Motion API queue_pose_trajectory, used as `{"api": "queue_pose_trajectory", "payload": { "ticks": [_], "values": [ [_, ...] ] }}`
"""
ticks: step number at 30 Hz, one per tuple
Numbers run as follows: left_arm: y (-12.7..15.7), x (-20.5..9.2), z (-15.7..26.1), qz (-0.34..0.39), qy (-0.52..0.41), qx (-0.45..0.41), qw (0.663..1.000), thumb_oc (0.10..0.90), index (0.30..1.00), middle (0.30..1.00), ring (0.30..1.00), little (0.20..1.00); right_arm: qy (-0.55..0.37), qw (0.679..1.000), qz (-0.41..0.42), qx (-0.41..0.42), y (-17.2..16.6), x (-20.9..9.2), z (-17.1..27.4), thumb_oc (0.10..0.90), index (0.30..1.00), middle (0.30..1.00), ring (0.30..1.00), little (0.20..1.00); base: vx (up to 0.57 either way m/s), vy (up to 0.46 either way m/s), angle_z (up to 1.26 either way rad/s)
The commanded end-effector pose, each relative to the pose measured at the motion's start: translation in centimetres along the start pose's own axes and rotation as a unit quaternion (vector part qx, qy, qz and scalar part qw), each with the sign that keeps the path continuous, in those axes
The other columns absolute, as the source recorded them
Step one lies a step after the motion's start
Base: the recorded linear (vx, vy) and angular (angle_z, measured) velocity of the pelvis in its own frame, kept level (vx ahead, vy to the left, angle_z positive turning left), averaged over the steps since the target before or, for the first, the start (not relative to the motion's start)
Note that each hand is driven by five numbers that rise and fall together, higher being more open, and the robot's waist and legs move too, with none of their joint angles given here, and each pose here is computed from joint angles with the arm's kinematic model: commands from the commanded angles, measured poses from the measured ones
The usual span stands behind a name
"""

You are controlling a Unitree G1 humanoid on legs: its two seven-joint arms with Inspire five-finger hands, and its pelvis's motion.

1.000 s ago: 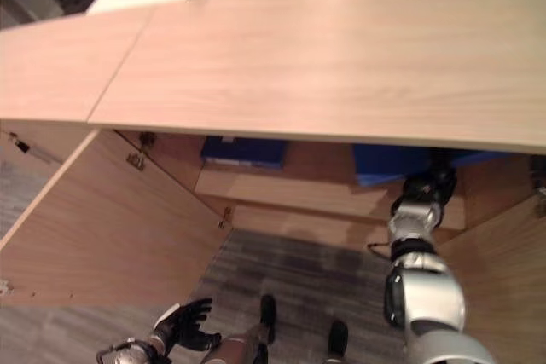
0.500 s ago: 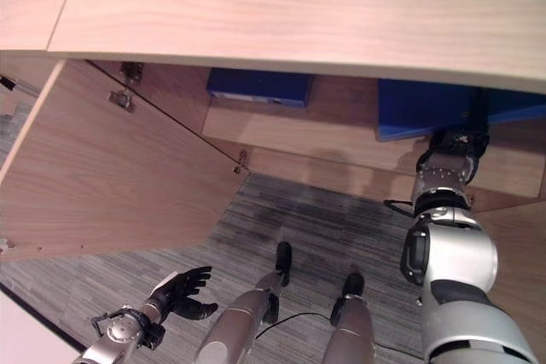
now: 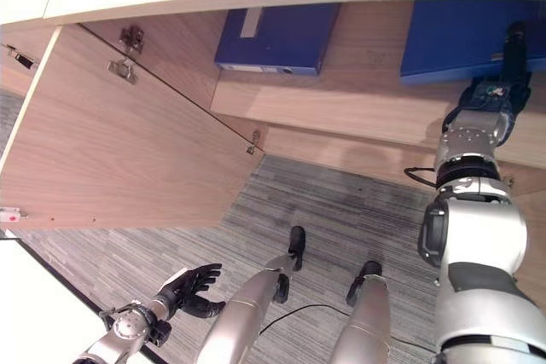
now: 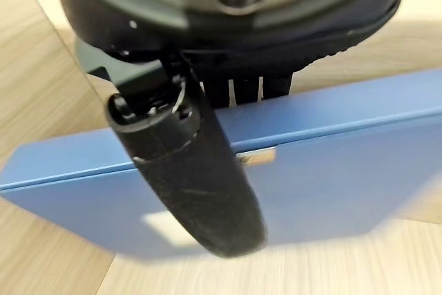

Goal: Put the empty folder in the office cabinet

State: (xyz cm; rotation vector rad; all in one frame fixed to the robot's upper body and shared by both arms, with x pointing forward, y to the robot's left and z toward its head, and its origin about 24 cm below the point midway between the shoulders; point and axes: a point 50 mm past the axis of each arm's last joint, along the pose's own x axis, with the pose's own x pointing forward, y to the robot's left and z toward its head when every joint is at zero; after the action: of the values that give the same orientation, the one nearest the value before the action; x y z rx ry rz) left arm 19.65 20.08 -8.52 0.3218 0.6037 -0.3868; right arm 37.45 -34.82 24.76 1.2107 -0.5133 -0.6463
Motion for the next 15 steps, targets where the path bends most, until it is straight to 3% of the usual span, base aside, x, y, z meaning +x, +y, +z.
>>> {"api": "queue_pose_trajectory", "payload": {
  "ticks": [1, 3, 8, 12, 15],
  "values": [
    [2.5, -1.8, -1.4, 0.027, 0.02, 0.035, 0.999, 0.8, 0.9, 0.9, 0.9, 0.9, -0.066, 0.993, 0.092, -0.039, 5.7, 0.0, 4.2, 0.8, 0.9, 0.9, 0.9, 0.9, 0.03, 0.005, -0.01],
    [2.7, -1.9, -1.5, 0.035, 0.024, 0.037, 0.998, 0.8, 0.9, 0.9, 0.9, 0.9, -0.062, 0.995, 0.022, -0.078, 4.2, 0.4, 4.2, 0.8, 0.9, 0.9, 0.9, 0.9, 0.0, 0.0, 0.0],
    [3.3, -1.7, -1.2, 0.063, 0.021, 0.049, 0.997, 0.8, 0.9, 0.9, 0.9, 0.9, -0.021, 0.984, 0.01, -0.179, 5.9, -0.1, 2.3, 0.8, 0.9, 0.9, 0.9, 0.9, 0.0, 0.0, 0.0],
    [2.6, -1.3, -1.8, 0.067, 0.035, 0.045, 0.996, 0.8, 0.9, 0.9, 0.9, 0.9, 0.012, 0.969, -0.045, -0.244, 3.1, 0.2, 1.4, 0.8, 0.9, 0.9, 0.9, 0.9, 0.01, -0.005, -0.01],
    [2.6, -1.2, -1.9, 0.071, 0.042, 0.052, 0.995, 0.8, 0.9, 0.9, 0.9, 0.9, 0.027, 0.967, -0.082, -0.242, 1.5, 0.2, 1.2, 0.8, 0.9, 0.9, 0.9, 0.9, 0.01, -0.023, -0.06]
  ]
}}
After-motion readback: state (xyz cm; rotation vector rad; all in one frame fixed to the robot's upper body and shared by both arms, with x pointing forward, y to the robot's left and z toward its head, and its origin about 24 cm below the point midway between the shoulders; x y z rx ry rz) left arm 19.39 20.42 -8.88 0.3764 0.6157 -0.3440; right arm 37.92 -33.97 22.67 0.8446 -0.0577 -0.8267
